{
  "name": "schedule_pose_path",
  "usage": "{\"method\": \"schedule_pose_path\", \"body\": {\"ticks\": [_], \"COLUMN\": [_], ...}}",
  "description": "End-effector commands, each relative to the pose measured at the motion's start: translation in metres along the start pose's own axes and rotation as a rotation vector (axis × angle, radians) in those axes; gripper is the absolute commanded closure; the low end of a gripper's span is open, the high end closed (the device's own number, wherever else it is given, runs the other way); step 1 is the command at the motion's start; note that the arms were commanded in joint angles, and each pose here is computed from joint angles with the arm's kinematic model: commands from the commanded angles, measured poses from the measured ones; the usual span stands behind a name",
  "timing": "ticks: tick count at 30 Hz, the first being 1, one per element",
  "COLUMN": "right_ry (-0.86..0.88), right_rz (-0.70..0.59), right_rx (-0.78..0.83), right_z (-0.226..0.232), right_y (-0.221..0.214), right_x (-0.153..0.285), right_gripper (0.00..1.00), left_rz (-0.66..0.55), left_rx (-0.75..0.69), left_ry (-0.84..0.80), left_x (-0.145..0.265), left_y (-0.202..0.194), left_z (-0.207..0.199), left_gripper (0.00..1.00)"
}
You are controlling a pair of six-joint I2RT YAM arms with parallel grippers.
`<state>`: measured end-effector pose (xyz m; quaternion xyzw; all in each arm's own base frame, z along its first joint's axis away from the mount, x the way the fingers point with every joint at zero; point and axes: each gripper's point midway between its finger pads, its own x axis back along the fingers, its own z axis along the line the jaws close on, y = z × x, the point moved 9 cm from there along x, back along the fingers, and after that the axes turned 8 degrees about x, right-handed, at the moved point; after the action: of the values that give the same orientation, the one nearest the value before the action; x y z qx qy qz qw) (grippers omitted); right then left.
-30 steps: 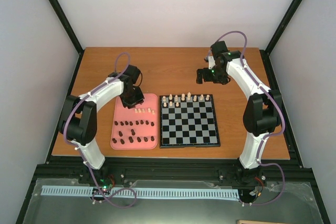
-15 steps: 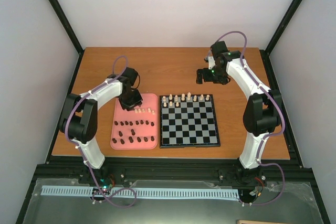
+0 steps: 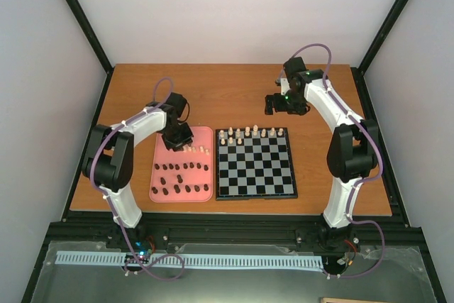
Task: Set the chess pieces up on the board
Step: Pick up the chess piece from the storage box.
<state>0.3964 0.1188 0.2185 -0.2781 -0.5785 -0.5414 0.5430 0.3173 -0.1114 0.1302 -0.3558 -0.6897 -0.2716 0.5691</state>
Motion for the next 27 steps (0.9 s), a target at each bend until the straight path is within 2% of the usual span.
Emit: {"method": "schedule_pose_path", "body": {"ticks": [1,27], "right_ry": [-0.001,0.015], "right_rz": [-0.001,0.003], "right_rx": [0.004,0.001], "right_z": [-0.003,-0.003], "right_y": [0.002,0.004], "right_x": [0.0,-0.005], "right_gripper": [0.0,0.0], "left_rz": [-0.008,-0.034], "left_rx": [0.022,0.02], "left_ry": [0.002,-0.019], "left_x": [-0.007,0.018], "left_y": [0.01,0.01], "left_z": [-0.005,0.001], "left_gripper": [0.69,0.69]}}
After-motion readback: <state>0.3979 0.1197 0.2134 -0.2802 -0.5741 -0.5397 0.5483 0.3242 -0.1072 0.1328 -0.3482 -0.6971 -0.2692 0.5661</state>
